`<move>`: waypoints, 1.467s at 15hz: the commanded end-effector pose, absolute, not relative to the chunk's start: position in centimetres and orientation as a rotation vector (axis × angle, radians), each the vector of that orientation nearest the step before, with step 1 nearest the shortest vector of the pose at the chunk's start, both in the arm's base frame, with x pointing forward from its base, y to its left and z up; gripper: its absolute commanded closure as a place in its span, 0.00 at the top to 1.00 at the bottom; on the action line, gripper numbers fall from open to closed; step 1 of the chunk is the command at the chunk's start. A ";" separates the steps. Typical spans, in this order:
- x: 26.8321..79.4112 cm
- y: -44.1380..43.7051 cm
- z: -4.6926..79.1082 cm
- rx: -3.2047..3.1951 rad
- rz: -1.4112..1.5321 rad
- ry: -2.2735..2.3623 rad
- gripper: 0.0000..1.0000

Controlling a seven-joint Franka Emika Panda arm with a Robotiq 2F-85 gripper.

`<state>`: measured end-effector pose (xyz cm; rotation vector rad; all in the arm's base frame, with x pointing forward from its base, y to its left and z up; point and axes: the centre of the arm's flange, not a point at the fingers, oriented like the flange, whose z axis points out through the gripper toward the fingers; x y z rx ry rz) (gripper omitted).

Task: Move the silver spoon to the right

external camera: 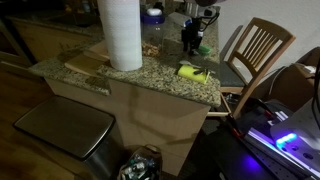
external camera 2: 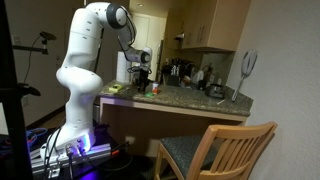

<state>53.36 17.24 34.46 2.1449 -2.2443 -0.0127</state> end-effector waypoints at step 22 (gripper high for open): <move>51.7 17.5 47.5 2.288 0.113 -2.073 0.02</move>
